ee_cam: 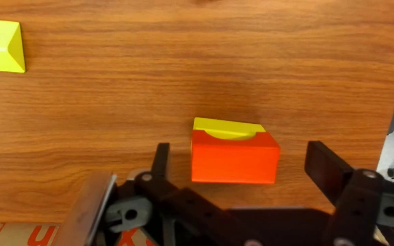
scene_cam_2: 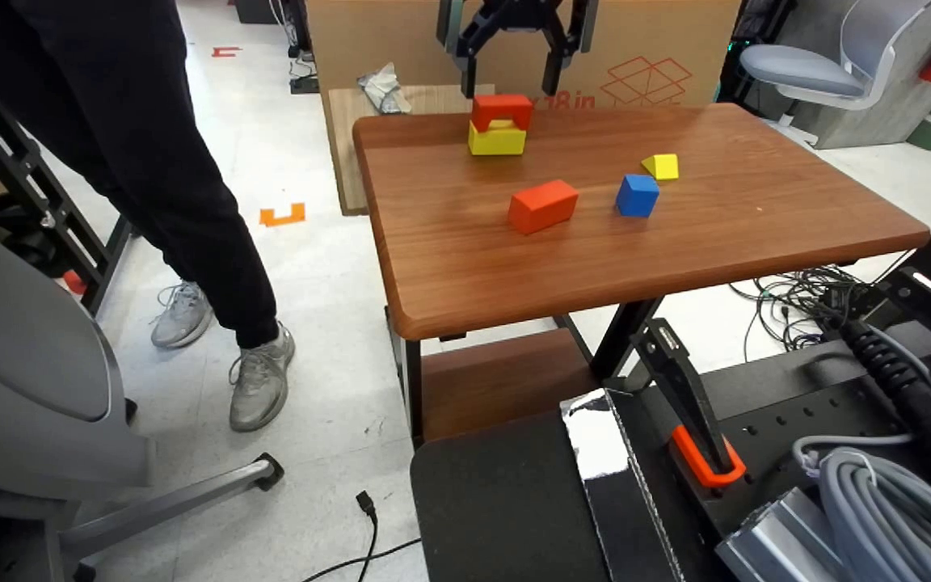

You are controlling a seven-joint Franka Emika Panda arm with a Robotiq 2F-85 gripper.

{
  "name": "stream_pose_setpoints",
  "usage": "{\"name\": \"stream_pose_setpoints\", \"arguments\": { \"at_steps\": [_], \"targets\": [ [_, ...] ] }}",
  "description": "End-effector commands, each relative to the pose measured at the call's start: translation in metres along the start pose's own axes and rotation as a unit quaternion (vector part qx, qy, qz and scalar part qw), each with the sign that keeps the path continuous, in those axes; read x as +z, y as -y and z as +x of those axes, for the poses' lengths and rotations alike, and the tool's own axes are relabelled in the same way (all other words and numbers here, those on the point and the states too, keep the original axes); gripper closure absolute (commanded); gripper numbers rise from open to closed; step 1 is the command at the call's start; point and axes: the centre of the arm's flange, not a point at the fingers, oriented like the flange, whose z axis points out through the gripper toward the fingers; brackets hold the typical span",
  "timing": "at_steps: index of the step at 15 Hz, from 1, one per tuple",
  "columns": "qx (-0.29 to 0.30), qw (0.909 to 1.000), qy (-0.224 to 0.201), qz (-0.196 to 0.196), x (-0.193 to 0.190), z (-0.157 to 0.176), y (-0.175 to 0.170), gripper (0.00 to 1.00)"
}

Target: Pick up the orange object from the yellow object and put on the table

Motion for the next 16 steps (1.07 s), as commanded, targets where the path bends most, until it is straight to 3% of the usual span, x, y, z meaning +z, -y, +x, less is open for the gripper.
{"name": "stream_pose_setpoints", "arguments": {
  "at_steps": [1,6,7,12,16],
  "targets": [
    [-0.011,0.9997,0.01,-0.017,0.007,0.013,0.006,0.0],
    [-0.014,0.9996,0.01,-0.024,0.012,0.022,0.007,0.0],
    [-0.017,0.9995,0.009,-0.026,0.012,0.023,0.006,0.19],
    [-0.017,0.9995,0.01,-0.026,0.009,0.029,0.002,0.58],
    [-0.006,0.9996,0.02,-0.021,-0.011,0.026,-0.018,0.59]
  ]
}}
